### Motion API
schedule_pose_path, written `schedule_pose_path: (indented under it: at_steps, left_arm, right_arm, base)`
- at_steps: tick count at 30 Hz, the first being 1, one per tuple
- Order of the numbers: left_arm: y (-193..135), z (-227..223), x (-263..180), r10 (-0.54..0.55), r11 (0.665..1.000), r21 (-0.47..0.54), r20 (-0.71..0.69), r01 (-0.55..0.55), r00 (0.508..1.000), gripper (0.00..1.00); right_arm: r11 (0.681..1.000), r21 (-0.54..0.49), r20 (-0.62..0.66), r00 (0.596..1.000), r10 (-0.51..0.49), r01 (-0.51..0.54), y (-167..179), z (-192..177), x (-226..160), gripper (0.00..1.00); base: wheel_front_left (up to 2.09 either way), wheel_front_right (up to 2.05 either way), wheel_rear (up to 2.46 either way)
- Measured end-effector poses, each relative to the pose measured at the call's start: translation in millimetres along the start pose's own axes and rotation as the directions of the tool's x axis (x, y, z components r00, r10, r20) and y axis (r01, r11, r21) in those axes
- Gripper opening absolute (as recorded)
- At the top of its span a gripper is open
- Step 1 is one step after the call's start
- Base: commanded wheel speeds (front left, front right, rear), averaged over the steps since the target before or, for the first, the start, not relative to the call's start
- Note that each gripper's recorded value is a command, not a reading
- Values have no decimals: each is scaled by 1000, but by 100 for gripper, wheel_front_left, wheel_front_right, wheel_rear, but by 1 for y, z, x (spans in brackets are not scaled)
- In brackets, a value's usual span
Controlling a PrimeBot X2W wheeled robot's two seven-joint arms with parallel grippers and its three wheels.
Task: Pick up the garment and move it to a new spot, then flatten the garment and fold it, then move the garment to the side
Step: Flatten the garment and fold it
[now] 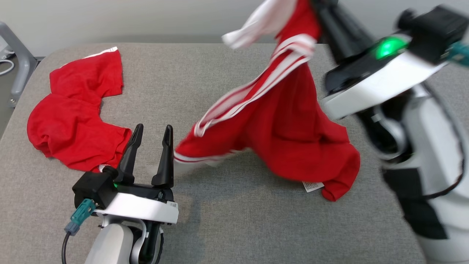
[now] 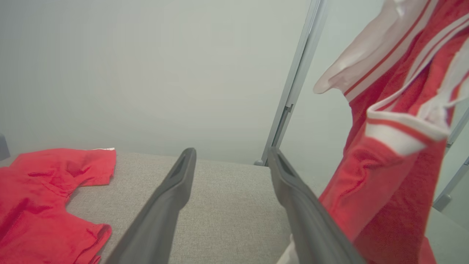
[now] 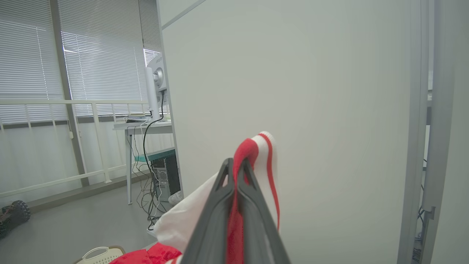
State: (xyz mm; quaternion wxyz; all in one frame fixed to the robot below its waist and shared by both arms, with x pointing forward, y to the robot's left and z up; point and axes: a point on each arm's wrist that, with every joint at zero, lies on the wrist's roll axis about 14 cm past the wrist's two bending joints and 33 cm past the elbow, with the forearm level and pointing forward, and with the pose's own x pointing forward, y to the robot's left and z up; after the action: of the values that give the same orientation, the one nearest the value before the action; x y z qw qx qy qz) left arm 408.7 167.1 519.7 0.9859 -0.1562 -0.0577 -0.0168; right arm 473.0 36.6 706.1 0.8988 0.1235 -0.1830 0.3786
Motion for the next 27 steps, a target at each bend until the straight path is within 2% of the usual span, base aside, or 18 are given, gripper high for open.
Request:
schedule_pose_path:
  at_steps: [1,4,8,11,14,17,20,21,22,25,27]
  left_arm:
    - [0,-1,0,1,1000,-4,-1,-1,1000,100]
    - [1,-3,0,2,1000,-5,-6,-2,1000,100]
    - [3,-9,2,7,1000,-5,-23,-7,1000,100]
    - [5,-15,5,13,1000,-3,-38,-13,999,100]
    - [8,-21,9,17,1000,1,-51,-17,999,100]
    - [8,-28,13,14,1000,6,-67,-13,998,100]
    - [6,-34,19,2,1000,12,-79,-1,997,100]
    - [5,-36,21,-3,1000,13,-83,4,997,100]
    - [4,-38,22,-9,1000,15,-89,10,996,100]
    - [-2,-43,28,-29,999,14,-98,31,995,100]
    - [-5,-44,31,-40,999,12,-99,42,994,100]
  right_arm:
    - [998,9,-11,998,-66,66,-27,3,-4,0]
    - [981,33,-44,981,-191,192,-76,0,-17,0]
    - [928,-10,-165,914,-370,373,-148,-32,-61,0]
    - [862,-86,-256,825,-503,499,-202,-56,-107,0]
    - [781,-134,-327,716,-616,610,-245,-76,-155,0]
    - [700,-198,-374,608,-701,686,-278,-89,-199,0]
    - [634,-229,-403,521,-753,739,-298,-101,-232,0]
    - [616,-244,-414,494,-765,749,-302,-106,-242,41]
    - [597,-262,-421,467,-777,758,-307,-109,-251,100]
    - [565,-302,-449,408,-795,768,-314,-121,-271,100]
    - [560,-302,-458,398,-795,771,-314,-127,-273,100]
  base:
    - [0,0,0]
    - [0,0,0]
    - [0,0,0]
    - [0,0,0]
    - [0,0,0]
    - [0,0,0]
    - [0,0,0]
    - [0,0,0]
    - [0,0,0]
    - [0,0,0]
    - [0,0,0]
